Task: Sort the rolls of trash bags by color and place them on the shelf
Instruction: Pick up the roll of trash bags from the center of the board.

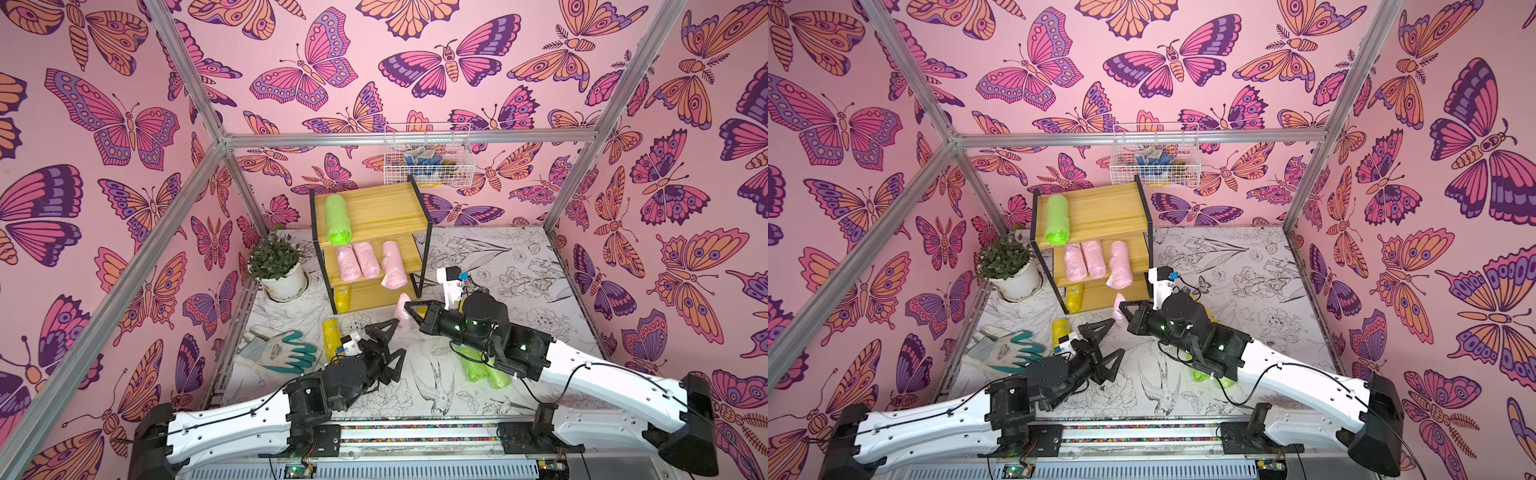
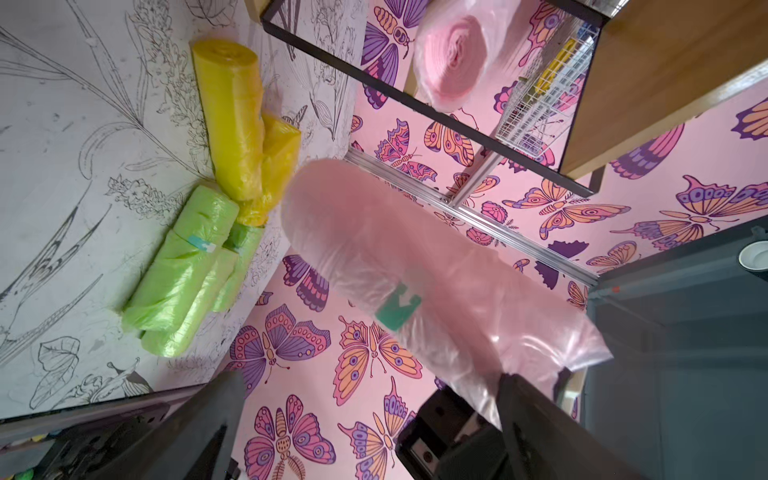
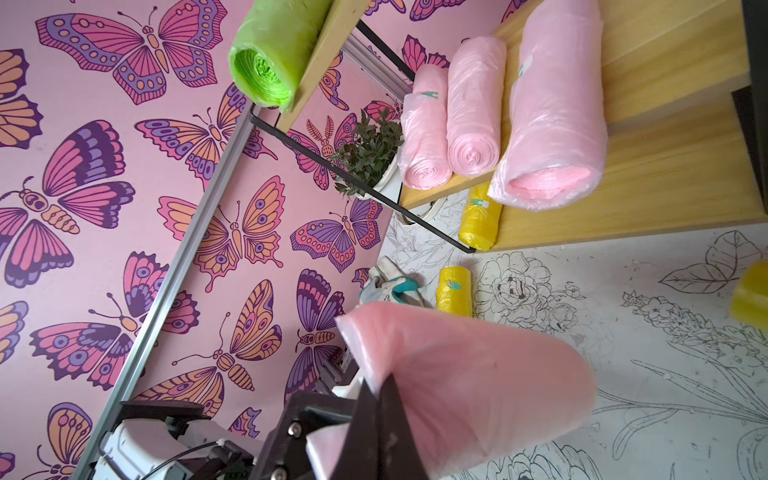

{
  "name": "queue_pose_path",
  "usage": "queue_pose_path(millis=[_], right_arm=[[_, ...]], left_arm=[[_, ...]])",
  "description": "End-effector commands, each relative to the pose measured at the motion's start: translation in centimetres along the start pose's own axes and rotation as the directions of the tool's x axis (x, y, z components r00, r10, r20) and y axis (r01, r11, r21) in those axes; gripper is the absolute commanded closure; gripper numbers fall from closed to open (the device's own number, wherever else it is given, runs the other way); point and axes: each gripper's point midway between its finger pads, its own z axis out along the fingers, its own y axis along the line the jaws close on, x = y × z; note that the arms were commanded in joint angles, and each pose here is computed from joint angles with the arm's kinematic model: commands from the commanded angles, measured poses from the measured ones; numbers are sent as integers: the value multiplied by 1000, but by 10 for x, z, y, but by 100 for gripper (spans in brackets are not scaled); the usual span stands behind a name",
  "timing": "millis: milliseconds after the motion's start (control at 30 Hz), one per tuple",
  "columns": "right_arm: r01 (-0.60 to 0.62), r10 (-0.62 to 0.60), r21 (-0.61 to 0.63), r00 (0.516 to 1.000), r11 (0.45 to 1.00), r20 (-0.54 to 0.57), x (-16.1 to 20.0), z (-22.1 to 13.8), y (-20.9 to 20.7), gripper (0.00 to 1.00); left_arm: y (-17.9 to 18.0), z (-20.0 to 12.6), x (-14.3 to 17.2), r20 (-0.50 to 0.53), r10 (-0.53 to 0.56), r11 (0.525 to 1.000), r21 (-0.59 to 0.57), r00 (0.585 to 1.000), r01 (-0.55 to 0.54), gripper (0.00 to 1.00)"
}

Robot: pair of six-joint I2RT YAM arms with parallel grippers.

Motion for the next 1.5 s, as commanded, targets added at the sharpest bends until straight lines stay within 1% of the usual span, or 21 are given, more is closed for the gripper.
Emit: queue_pose_path(millis=[0, 133, 267, 500, 767, 900, 1000, 1067, 1100, 1133, 1267, 1367, 1467], right_arm=[[4, 0, -73, 998, 997, 56, -22, -12, 28, 100], [-2, 6, -82, 998, 997, 55, -22, -14, 30, 100], [-12, 17, -87, 998, 996, 56, -22, -15, 30, 100], [-21, 28, -101, 998, 995, 60, -24, -14, 33, 100], [-15, 21, -96, 997, 995, 68, -26, -13, 34, 100], [-11, 19, -104, 997, 995, 78, -27, -12, 34, 100], [2, 9, -111, 995, 994, 101, -30, -12, 34, 100], [9, 7, -121, 991, 993, 134, -36, -16, 36, 100], [14, 6, -131, 987, 991, 158, -39, -18, 37, 100], [17, 9, -142, 984, 990, 178, -43, -21, 38, 100], [5, 42, -186, 968, 983, 247, -53, -28, 41, 100], [-16, 70, -208, 964, 978, 256, -55, -27, 44, 100], [-27, 89, -230, 960, 973, 264, -58, -27, 48, 100]], left_arm=[[-10, 3, -2, 11, -175, 981, 80, 984, 174, 0], [-12, 2, -13, 67, -192, 976, 121, 979, 183, 0], [-17, -1, -23, 109, -231, 963, 165, 967, 212, 0], [-31, -3, -30, 148, -302, 936, 235, 942, 263, 0], [-31, 5, -31, 176, -383, 907, 259, 907, 333, 0], [-32, 4, -39, 206, -436, 880, 299, 876, 368, 0], [-38, -2, -49, 250, -453, 869, 338, 855, 362, 0], [-35, -6, -52, 276, -473, 867, 316, 837, 385, 0], [-36, -8, -52, 282, -474, 869, 303, 834, 391, 0], [-38, -9, -51, 284, -461, 876, 296, 841, 380, 0], [-39, -3, -36, 248, -448, 887, 245, 859, 392, 0], [-43, 5, -23, 211, -447, 888, 223, 869, 403, 0], [-51, 16, -8, 159, -464, 876, 232, 872, 424, 0]])
